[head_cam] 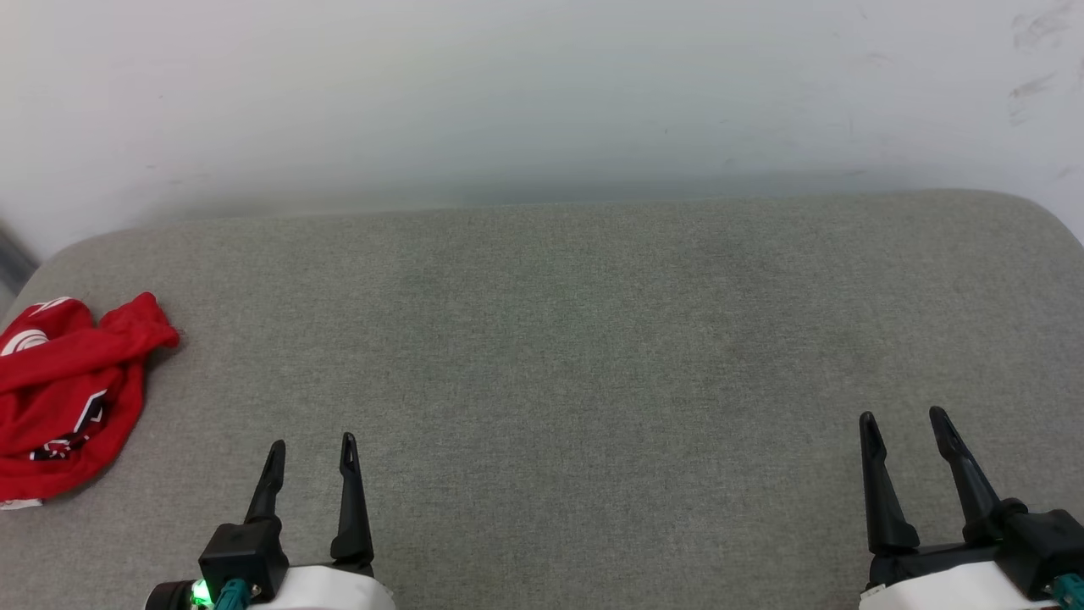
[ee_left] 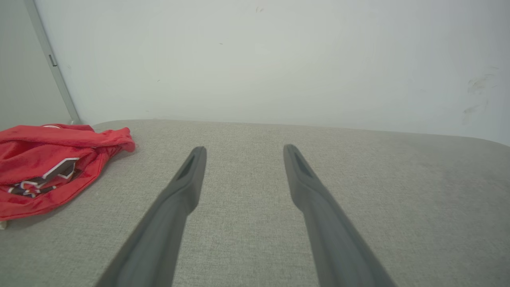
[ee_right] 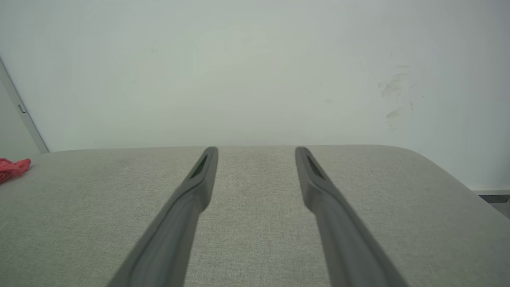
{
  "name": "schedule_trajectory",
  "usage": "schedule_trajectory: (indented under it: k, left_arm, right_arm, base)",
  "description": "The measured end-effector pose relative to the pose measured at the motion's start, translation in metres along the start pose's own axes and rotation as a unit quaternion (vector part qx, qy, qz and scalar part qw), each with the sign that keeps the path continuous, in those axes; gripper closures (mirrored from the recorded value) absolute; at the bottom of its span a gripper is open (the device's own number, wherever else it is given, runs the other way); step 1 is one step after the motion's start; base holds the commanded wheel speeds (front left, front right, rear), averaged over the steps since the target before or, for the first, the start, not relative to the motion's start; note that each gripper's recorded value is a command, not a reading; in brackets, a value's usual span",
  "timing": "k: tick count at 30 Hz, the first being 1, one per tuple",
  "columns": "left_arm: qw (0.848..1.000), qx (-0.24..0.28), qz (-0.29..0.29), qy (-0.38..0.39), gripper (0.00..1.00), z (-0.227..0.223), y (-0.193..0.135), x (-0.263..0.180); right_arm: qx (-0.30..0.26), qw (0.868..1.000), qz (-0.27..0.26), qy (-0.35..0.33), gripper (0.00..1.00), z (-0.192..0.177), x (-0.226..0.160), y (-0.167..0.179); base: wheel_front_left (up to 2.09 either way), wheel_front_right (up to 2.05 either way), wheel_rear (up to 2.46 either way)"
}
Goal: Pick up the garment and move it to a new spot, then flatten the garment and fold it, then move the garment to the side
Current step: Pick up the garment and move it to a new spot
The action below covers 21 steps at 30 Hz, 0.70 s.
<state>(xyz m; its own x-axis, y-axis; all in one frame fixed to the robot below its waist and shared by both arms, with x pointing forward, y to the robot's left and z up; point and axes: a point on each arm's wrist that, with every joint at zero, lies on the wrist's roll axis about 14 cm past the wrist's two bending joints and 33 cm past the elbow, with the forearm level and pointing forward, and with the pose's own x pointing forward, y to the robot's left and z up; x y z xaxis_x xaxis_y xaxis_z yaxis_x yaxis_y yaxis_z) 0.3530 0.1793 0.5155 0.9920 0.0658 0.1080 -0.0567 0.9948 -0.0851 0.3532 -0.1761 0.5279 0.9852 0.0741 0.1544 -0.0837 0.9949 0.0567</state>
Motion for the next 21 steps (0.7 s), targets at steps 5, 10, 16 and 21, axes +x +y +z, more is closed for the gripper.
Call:
schedule_trajectory:
  k: [5,10,16,21]
  left_arm:
    - [1.000,-0.001,0.002,0.001,0.00,-0.0006,0.0010,0.0000]
    - [1.000,-0.004,0.002,0.005,0.00,-0.0033,0.0018,-0.0004]
    - [1.000,-0.004,0.004,0.007,0.00,-0.0045,0.0030,-0.0011]
    - [1.000,-0.003,0.013,0.007,0.00,-0.0043,0.0083,-0.0029]
  right_arm:
    - [0.008,1.000,-0.002,0.001,0.00,-0.0006,-0.0009,-0.0006]
    - [0.012,1.000,-0.004,0.004,0.00,-0.0031,-0.0017,-0.0016]
    - [0.012,1.000,-0.003,0.005,0.00,-0.0039,-0.0007,-0.0005]
    - [0.012,1.000,0.003,0.005,0.00,-0.0040,0.0015,0.0026]
  base:
    - [0.00,0.00,0.00]
    - [0.00,0.00,0.00]
    - [0.00,0.00,0.00]
    - [0.00,0.00,0.00]
